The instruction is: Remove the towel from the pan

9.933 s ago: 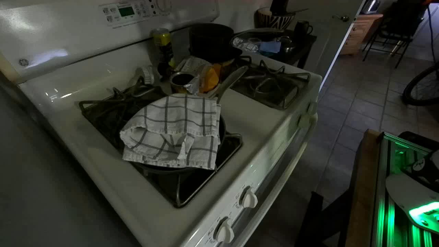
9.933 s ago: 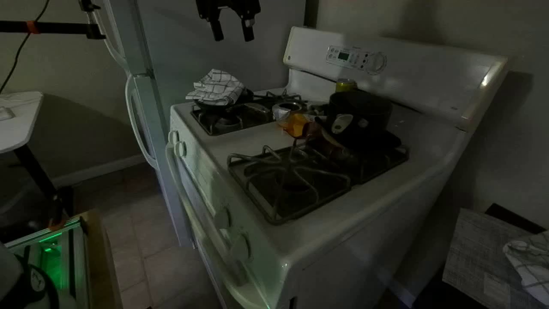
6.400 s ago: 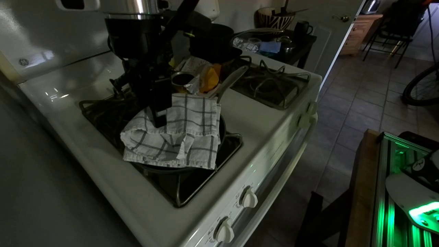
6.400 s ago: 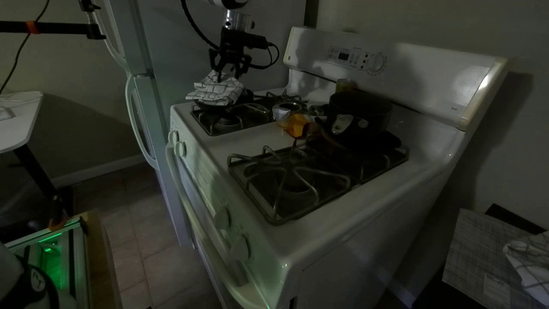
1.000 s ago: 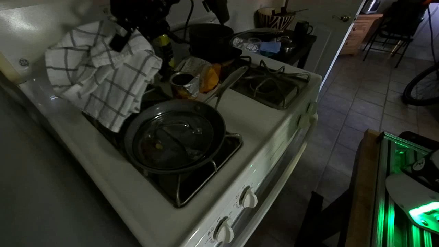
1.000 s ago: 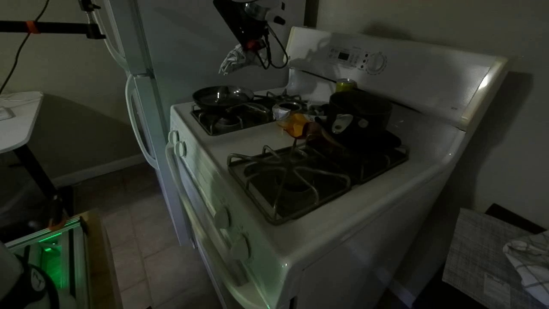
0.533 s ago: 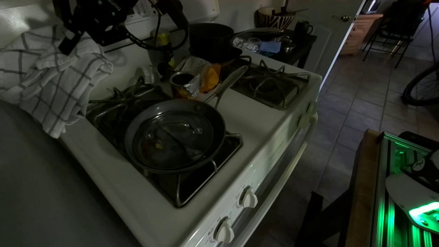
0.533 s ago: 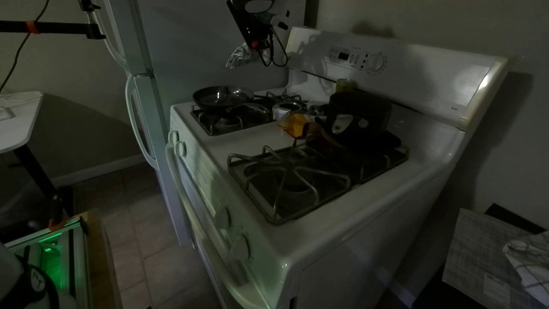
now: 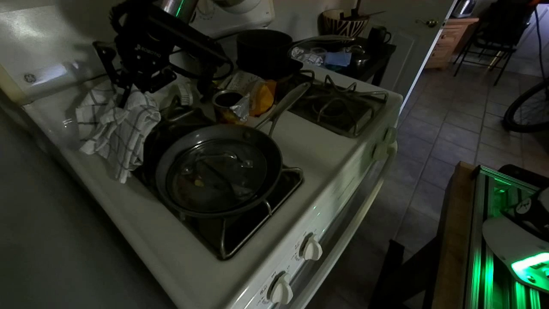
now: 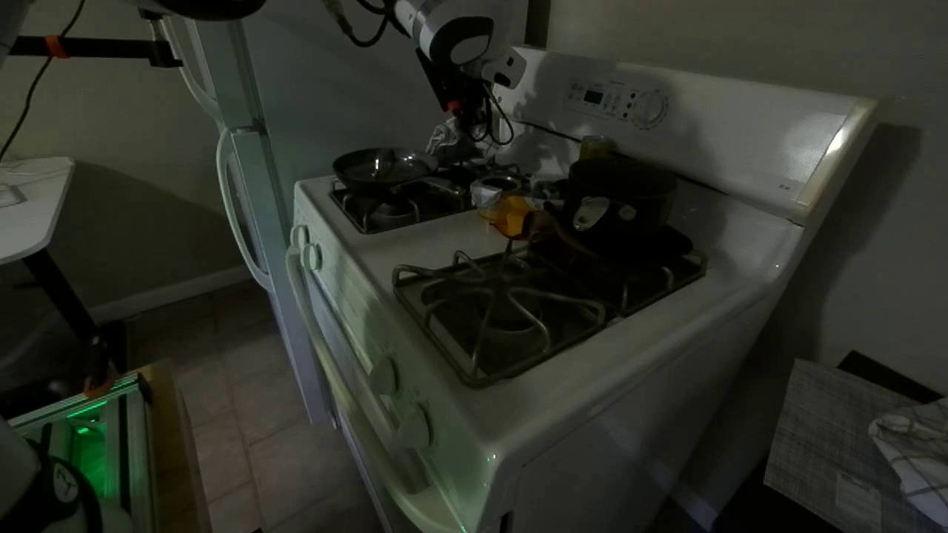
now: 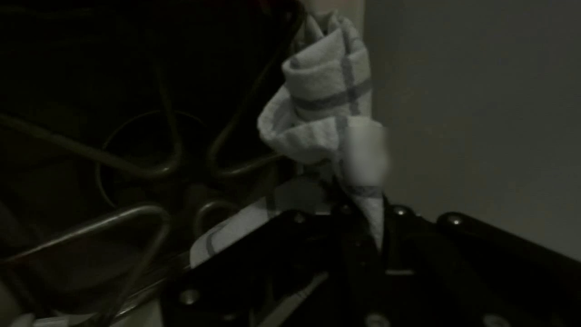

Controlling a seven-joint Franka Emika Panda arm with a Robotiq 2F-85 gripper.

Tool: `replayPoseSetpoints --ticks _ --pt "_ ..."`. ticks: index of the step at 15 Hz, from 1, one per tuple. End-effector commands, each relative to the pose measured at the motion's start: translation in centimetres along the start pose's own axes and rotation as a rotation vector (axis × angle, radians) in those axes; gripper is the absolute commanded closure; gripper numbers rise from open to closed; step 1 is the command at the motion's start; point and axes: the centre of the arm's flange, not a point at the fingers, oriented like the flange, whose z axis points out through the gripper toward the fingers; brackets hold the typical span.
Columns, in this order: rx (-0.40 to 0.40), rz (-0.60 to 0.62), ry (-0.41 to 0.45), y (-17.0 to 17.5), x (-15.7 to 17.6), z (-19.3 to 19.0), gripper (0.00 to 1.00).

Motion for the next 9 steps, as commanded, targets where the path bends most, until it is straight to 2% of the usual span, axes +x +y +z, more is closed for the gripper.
replayPoseSetpoints --ticks 1,5,9 --pt "-0.101 0.058 0.055 0.6 2.0 2.2 0.98" --pt "-0.195 0.021 0.097 1.9 3.0 2.3 0.98" --pt "-0.326 -0.096 0.126 2.5 3.2 0.8 0.98"
